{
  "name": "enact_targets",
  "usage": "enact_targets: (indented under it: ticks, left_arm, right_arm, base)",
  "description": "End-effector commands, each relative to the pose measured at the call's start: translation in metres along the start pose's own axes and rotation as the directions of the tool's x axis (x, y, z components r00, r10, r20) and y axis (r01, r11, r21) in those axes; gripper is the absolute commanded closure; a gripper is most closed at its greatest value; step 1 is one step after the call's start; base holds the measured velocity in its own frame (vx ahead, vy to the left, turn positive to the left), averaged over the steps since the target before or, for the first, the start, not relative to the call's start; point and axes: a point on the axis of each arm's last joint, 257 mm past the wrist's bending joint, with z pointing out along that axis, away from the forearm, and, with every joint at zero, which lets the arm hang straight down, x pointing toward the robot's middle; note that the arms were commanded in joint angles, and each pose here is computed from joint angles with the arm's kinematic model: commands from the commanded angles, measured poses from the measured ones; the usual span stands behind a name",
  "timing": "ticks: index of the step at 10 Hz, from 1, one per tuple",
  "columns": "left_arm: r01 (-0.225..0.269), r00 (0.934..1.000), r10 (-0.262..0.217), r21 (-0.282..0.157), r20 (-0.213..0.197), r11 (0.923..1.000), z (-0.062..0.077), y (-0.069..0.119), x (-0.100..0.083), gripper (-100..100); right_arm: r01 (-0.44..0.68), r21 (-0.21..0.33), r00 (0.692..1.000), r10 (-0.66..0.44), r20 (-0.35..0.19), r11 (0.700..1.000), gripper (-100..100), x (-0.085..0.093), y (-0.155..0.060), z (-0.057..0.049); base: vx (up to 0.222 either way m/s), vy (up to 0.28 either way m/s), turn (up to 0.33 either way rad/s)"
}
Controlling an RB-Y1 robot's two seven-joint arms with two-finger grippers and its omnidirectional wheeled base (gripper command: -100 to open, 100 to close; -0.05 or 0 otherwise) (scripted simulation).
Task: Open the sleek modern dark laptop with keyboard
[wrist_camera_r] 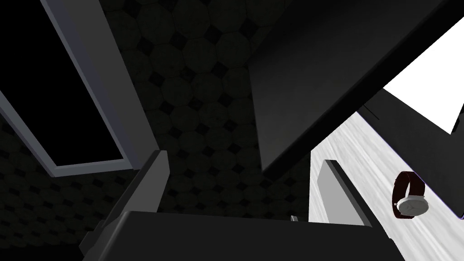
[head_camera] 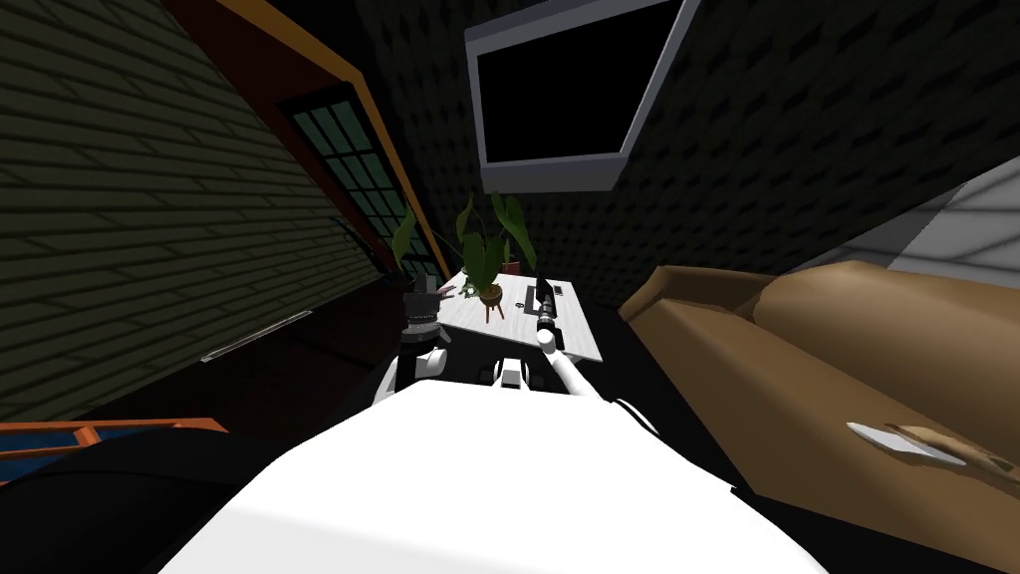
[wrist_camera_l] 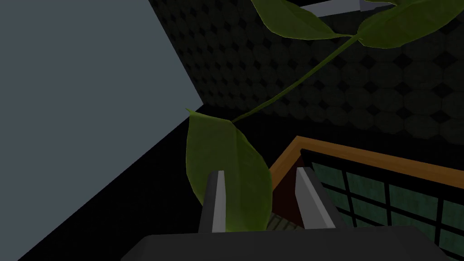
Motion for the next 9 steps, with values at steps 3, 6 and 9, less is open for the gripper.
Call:
enact_targets:
  ticks: [3,6,9]
  left_arm:
    - [0.0,1.0,0.0,0.0,0.0,1.0,0.0,0.0,0.0,0]
    - [0.0,1.0,0.0,0.0,0.0,1.0,0.0,0.0,0.0,0]
    - [0.0,1.0,0.0,0.0,0.0,1.0,0.0,0.0,0.0,0]
  right_arm:
    - [-0.002,0.035,0.999,0.003,-0.036,0.999,-100,0.019,0.001,-0.001]
    - [-0.004,0.054,0.999,0.007,-0.053,0.999,-100,0.03,0.001,-0.001]
    - [-0.009,0.068,0.997,0.014,-0.075,0.998,-100,0.045,0.001,-0.001]
  base:
    - [-0.042,-0.008,0.11]
    - [-0.036,-0.007,0.092]
    - [-0.028,-0.007,0.097]
